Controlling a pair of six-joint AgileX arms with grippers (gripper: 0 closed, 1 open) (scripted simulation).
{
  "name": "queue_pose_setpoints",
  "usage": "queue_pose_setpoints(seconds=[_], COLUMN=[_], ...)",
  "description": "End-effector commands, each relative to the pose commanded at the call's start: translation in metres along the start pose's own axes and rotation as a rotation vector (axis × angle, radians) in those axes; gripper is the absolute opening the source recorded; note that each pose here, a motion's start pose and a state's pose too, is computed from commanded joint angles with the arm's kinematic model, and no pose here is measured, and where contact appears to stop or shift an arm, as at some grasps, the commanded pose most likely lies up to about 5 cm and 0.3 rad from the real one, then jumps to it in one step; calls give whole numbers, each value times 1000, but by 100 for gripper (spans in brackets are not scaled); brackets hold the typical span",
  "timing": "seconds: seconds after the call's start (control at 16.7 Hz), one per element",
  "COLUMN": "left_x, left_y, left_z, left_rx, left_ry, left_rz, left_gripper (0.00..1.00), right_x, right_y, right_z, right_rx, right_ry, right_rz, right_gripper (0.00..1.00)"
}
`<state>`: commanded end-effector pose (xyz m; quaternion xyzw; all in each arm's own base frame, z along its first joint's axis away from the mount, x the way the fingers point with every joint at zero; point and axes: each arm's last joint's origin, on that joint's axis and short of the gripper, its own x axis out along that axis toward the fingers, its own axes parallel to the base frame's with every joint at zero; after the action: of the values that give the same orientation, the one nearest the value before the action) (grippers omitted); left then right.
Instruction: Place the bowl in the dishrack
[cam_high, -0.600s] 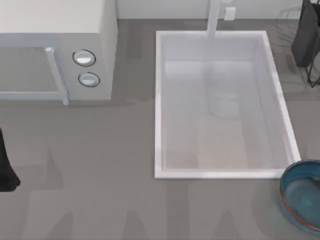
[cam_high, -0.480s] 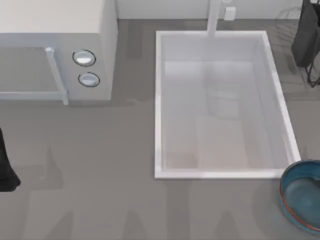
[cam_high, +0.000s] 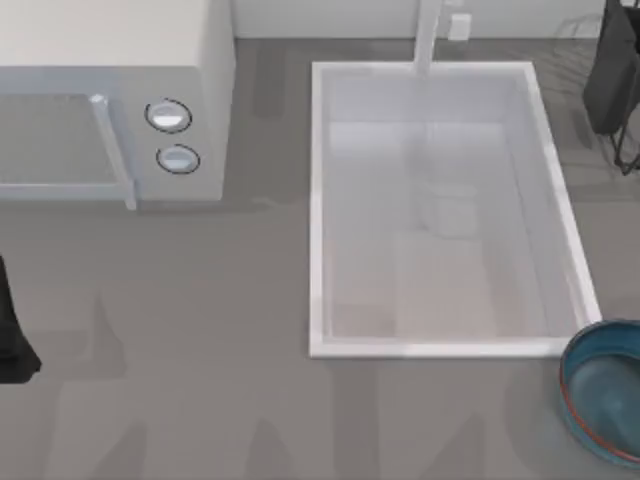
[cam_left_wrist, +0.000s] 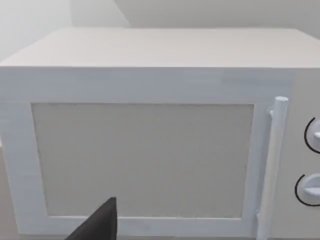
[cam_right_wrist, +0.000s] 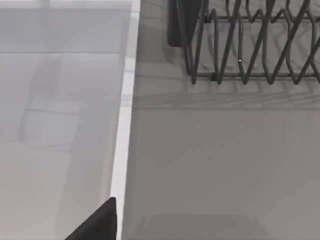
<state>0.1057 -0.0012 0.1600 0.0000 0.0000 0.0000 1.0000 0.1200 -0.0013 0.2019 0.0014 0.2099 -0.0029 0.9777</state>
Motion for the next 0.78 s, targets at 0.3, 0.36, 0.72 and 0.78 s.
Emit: queue_pose_setpoints(seconds=[0.3,0.36,0.72,0.78], left_x=[0,0,0,0], left_y=[0,0,0,0], left_z=[0,0,0,0], left_rx=[0,0,0,0], left_ry=[0,0,0,0], left_rz=[0,0,0,0], left_gripper=[100,100,100,100], right_x=[31,40,81,86], right_y=[0,0,1,1], right_z=[32,38,65,68], right_rx=[0,0,1,2], right_ry=[558,661,1064,1100], right_rz=[-5,-5,-5,-5], right_gripper=[100,100,100,100])
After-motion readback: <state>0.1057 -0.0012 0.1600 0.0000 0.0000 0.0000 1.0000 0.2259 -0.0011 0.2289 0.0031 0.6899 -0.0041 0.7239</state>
